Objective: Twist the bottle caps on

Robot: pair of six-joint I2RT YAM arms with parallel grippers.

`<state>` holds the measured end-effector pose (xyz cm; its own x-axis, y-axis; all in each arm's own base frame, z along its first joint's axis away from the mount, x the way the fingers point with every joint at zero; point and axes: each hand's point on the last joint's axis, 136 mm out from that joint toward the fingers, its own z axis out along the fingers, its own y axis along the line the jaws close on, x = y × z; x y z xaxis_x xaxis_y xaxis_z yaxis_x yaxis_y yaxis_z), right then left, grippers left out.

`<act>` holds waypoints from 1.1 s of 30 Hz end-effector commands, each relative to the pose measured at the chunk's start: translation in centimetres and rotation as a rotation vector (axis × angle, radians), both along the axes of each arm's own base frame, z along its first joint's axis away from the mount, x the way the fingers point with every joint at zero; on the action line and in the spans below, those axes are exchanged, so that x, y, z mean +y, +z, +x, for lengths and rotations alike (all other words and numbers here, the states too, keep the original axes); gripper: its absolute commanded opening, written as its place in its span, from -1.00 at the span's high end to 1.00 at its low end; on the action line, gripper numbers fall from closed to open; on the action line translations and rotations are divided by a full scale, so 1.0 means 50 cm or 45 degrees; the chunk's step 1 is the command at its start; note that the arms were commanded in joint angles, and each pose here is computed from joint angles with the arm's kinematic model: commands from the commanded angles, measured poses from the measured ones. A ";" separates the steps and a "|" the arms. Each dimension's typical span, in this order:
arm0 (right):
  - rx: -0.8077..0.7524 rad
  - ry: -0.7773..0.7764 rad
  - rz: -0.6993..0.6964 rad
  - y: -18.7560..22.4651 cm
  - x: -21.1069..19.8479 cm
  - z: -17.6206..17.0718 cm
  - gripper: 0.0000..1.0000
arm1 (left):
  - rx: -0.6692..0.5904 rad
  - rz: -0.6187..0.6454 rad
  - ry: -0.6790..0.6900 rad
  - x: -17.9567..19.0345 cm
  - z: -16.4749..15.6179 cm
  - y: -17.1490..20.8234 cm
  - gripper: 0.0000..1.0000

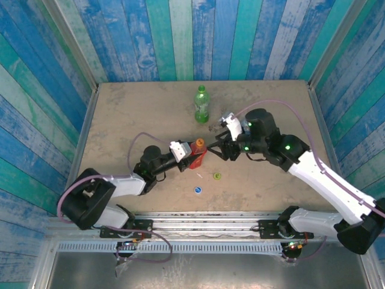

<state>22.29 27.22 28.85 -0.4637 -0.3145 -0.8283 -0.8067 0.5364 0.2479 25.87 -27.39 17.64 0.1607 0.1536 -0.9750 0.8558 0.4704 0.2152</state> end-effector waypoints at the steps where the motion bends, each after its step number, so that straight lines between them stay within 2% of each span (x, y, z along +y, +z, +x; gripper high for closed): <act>1: -0.305 0.132 -0.141 0.018 -0.029 -0.017 -0.31 | -0.106 0.110 0.017 0.006 -0.010 0.010 0.04; 2: -0.425 0.263 -0.161 0.017 -0.022 -0.039 -0.29 | -0.138 0.123 0.014 0.006 -0.016 0.020 0.04; 5: -0.682 0.427 -0.266 0.011 -0.018 -0.065 -0.24 | -0.195 0.172 -0.003 0.004 -0.033 0.026 0.04; 8: -0.824 0.573 -0.418 0.005 -0.009 -0.078 -0.27 | -0.228 0.195 -0.013 0.002 -0.043 0.029 0.04; 12: -0.842 0.740 -0.633 -0.034 0.011 -0.079 -0.27 | -0.248 0.214 -0.027 0.000 -0.051 0.029 0.04; 15: -0.822 0.808 -0.700 -0.051 0.028 -0.071 -0.19 | -0.257 0.209 -0.032 0.000 -0.055 0.031 0.03; 18: -0.808 0.836 -0.695 -0.058 0.052 -0.063 0.02 | -0.275 0.177 -0.036 0.002 -0.062 0.034 0.02; 24: -0.777 0.857 -0.718 -0.078 0.066 -0.054 0.24 | -0.269 0.172 -0.039 0.002 -0.064 0.034 0.01; 33: -0.756 0.852 -0.741 -0.093 0.079 -0.039 0.30 | -0.267 0.167 -0.054 0.000 -0.067 0.036 0.01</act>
